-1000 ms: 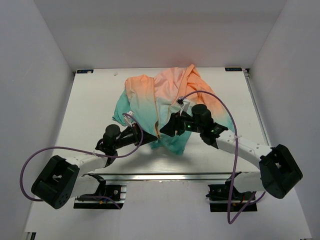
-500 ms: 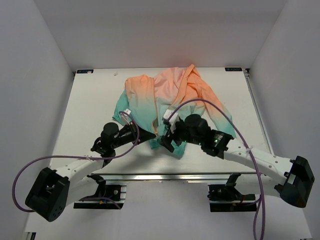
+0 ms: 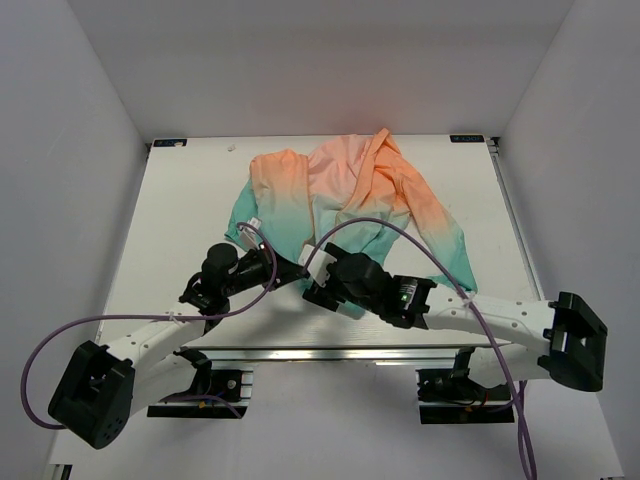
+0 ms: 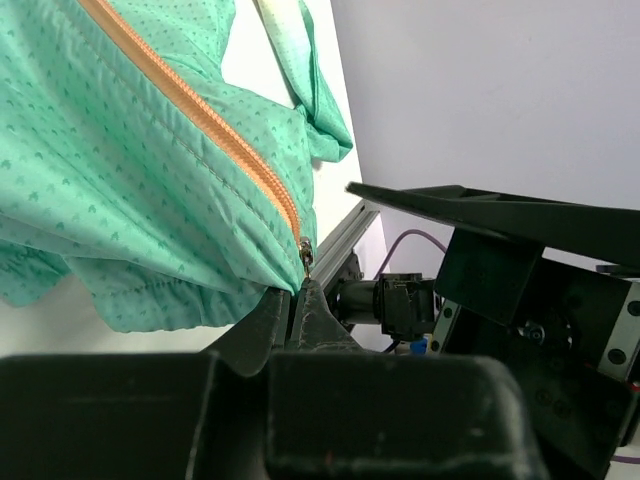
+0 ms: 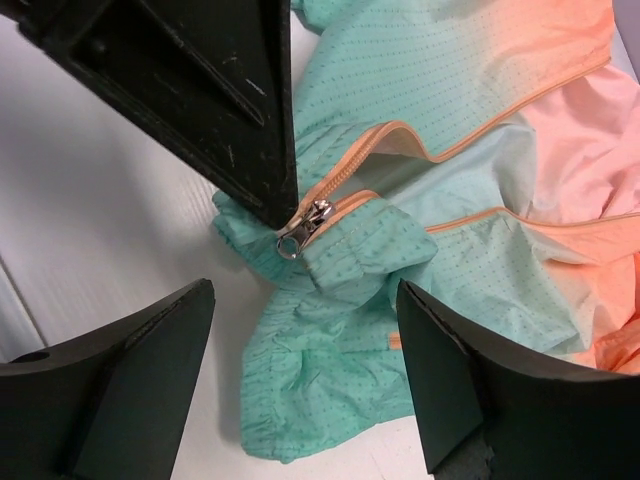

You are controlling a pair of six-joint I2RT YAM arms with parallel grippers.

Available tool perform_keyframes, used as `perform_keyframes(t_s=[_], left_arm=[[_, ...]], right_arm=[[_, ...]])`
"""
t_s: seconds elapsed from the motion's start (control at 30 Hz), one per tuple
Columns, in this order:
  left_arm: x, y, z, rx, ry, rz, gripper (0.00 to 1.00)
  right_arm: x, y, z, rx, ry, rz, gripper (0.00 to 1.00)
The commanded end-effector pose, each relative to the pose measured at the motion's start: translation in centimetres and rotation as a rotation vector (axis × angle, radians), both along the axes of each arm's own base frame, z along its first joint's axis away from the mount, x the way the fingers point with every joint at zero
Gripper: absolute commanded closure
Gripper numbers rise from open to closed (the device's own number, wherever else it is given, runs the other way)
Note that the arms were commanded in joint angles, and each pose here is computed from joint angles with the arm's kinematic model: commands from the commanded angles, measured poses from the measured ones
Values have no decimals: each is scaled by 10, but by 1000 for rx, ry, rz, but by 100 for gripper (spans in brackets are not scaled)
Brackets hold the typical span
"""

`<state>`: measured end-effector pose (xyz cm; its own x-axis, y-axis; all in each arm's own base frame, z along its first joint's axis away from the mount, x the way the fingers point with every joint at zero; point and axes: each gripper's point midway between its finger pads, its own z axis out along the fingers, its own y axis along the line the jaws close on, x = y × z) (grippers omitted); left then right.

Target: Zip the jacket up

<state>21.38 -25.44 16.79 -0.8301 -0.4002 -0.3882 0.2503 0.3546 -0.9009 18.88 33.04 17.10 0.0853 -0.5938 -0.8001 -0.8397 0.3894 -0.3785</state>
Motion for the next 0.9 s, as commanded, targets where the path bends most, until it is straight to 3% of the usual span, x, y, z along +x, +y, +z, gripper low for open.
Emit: perform_keyframes(t_s=[0.0, 0.17, 0.47, 0.67, 0.73, 0.87], left_arm=[[2, -1, 17, -13, -54, -4, 100], [3, -2, 16, -7, -50, -8, 100], [4, -1, 6, 22, -36, -8, 100], [5, -1, 5, 44, -38, -8, 100], [5, -2, 4, 45, -37, -13, 100], [6, -1, 4, 52, -39, -7, 100]], right_arm=[[15, 14, 23, 53, -74, -37, 22], [22, 19, 15, 42, -87, -60, 30], [23, 24, 20, 92, -101, -54, 34], [24, 26, 22, 110, -112, -60, 45], [26, 27, 23, 111, -117, -66, 56], [28, 26, 22, 102, -121, -75, 62]])
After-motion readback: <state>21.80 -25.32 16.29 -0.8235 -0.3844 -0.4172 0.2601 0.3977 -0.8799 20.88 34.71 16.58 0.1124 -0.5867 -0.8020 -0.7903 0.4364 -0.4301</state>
